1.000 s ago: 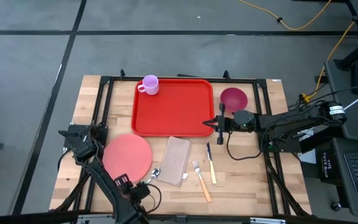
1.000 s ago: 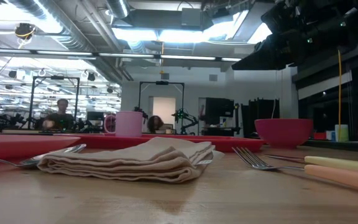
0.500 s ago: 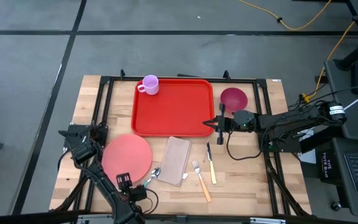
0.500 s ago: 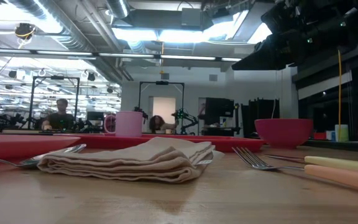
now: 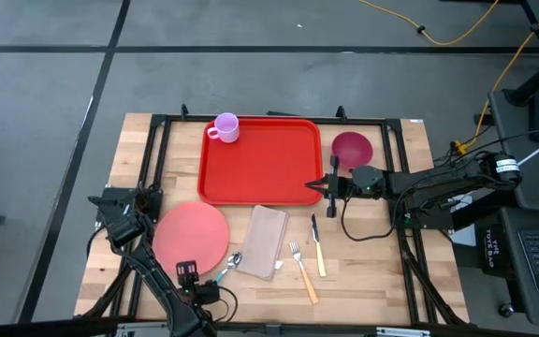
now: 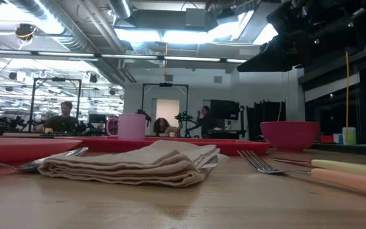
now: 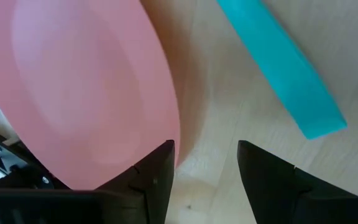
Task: Set up tray
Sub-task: Put the light orange plate on top of the orange serving tray
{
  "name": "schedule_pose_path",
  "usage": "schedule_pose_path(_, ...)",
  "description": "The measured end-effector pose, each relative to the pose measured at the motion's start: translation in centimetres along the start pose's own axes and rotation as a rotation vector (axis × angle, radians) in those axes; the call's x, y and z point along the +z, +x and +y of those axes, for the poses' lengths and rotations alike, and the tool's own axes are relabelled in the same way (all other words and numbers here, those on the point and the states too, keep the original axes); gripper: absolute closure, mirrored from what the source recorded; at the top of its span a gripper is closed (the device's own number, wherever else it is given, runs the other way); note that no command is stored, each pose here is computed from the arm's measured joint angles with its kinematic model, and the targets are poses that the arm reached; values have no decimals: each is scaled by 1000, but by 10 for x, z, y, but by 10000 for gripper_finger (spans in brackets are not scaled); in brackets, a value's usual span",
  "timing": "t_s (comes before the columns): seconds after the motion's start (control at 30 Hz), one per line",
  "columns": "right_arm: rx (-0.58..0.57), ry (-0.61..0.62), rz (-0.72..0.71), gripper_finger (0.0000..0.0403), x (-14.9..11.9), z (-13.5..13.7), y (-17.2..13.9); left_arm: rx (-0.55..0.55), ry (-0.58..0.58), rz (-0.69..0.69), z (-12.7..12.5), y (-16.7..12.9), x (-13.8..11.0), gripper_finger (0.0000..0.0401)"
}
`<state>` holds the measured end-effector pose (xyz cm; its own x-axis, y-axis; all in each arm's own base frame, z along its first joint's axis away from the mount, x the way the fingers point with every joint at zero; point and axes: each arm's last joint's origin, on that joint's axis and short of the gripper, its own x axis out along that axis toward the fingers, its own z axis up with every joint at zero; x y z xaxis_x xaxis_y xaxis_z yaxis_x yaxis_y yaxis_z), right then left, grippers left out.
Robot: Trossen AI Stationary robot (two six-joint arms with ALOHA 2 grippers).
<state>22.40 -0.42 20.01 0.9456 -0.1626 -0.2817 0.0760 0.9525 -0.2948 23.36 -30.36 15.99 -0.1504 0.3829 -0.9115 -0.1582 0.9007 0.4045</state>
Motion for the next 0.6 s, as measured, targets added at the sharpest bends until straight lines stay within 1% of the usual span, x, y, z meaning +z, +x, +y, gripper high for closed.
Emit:
schedule_pose_path(0.23, 0, -1, 0, 379, 0, 0, 0, 0, 0, 0, 0, 0, 0, 232)
schedule_pose_path(0.43, 0, -2, 0, 379, 0, 0, 0, 4, 52, -8, 0, 0, 0, 241)
schedule_pose_path(0.6, 0, -3, -1, 379, 0, 0, 0, 16, 52, -34, 0, 0, 1, 249)
